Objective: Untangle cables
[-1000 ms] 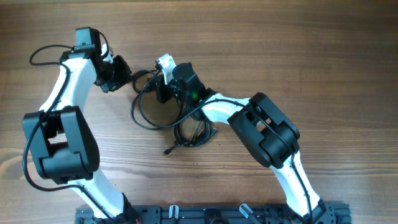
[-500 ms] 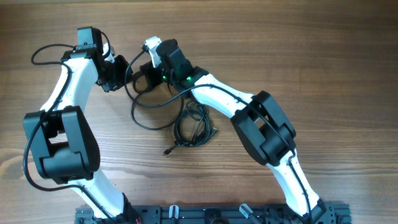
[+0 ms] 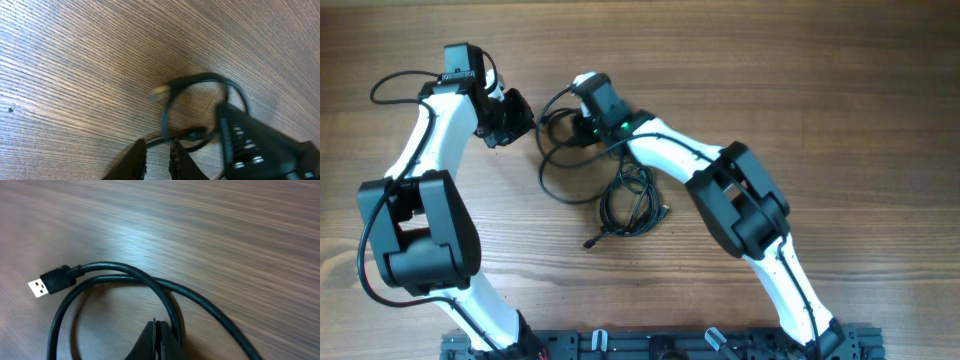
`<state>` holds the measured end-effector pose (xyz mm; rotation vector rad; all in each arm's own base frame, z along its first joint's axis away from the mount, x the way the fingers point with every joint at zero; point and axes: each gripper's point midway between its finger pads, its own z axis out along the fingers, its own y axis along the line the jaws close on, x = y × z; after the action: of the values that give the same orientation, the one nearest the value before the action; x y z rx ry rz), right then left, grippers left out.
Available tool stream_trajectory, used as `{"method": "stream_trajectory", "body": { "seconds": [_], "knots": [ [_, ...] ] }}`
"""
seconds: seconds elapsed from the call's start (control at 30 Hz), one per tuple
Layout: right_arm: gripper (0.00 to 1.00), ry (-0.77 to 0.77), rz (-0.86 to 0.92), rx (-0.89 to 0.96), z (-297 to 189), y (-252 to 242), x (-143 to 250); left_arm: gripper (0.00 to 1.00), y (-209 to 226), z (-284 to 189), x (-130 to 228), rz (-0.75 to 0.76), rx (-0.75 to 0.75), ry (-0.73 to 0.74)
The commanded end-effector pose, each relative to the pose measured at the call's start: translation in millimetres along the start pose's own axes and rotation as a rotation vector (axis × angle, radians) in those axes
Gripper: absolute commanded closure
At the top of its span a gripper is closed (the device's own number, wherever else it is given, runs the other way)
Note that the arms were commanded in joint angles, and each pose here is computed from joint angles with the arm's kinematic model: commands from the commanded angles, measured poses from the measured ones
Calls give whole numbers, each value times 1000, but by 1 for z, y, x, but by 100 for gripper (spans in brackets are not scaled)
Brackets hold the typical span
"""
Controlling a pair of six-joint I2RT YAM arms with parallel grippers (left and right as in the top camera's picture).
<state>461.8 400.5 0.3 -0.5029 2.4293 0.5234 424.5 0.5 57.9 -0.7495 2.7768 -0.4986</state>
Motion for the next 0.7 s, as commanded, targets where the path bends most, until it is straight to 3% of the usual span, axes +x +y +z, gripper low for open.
{"method": "stream_trajectory", "body": {
  "seconds": [0.0,0.37,0.67],
  "knots": [
    [96,109,180,200,3,-99,31,80,-1,-5,0,3,-2,-14],
    [89,310,546,351,-57,-266,80,80,-1,-5,0,3,-2,-15],
    [90,588,800,538,-167,-389,178,80,-1,-5,0,3,-2,-14]
  ]
}}
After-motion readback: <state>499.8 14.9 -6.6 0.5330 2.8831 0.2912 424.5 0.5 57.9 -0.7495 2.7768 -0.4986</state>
